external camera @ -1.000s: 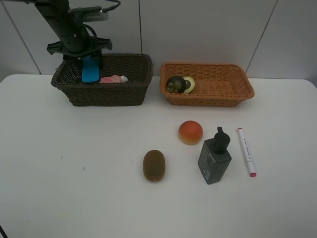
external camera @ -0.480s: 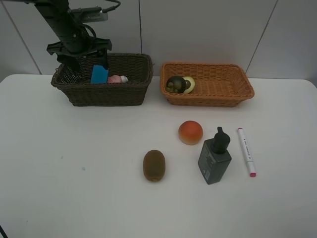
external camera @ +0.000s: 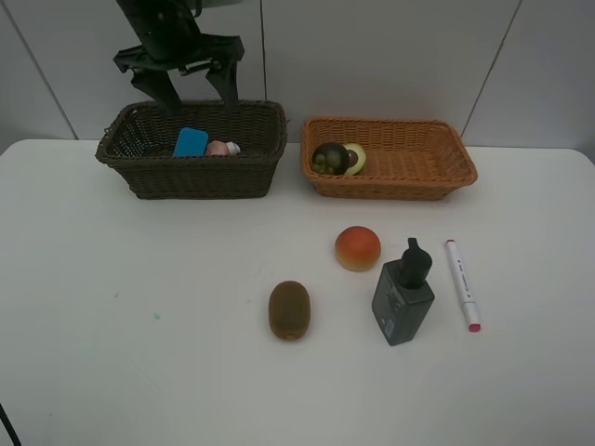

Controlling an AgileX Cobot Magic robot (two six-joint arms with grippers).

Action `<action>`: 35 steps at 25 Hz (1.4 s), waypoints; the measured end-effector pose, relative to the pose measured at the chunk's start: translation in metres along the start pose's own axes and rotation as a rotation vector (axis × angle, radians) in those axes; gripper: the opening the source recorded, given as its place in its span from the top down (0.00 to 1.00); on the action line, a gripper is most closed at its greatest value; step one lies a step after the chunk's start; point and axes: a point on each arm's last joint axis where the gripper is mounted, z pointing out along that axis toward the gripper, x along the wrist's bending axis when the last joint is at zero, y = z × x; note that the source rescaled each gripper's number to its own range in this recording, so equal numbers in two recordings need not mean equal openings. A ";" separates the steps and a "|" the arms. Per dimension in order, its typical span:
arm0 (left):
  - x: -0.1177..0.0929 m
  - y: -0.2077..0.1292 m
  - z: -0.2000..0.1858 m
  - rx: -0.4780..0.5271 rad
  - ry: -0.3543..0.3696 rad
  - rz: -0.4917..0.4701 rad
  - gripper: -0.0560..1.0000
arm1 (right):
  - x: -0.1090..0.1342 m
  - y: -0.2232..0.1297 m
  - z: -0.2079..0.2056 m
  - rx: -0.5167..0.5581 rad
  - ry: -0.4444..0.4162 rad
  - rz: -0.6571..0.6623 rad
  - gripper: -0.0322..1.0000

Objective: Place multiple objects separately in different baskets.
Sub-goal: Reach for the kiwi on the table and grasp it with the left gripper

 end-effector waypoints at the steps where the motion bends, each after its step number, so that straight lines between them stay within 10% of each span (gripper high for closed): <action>1: -0.009 -0.003 0.004 0.016 -0.002 0.028 0.00 | 0.000 0.000 0.000 0.000 0.000 0.000 0.00; 19: -0.178 -0.148 0.077 0.420 0.002 0.121 0.00 | 0.000 0.000 0.000 0.000 0.000 0.000 0.00; 35: -0.167 -0.168 0.094 0.456 0.127 0.055 0.00 | 0.000 0.000 0.000 0.000 0.000 0.000 0.00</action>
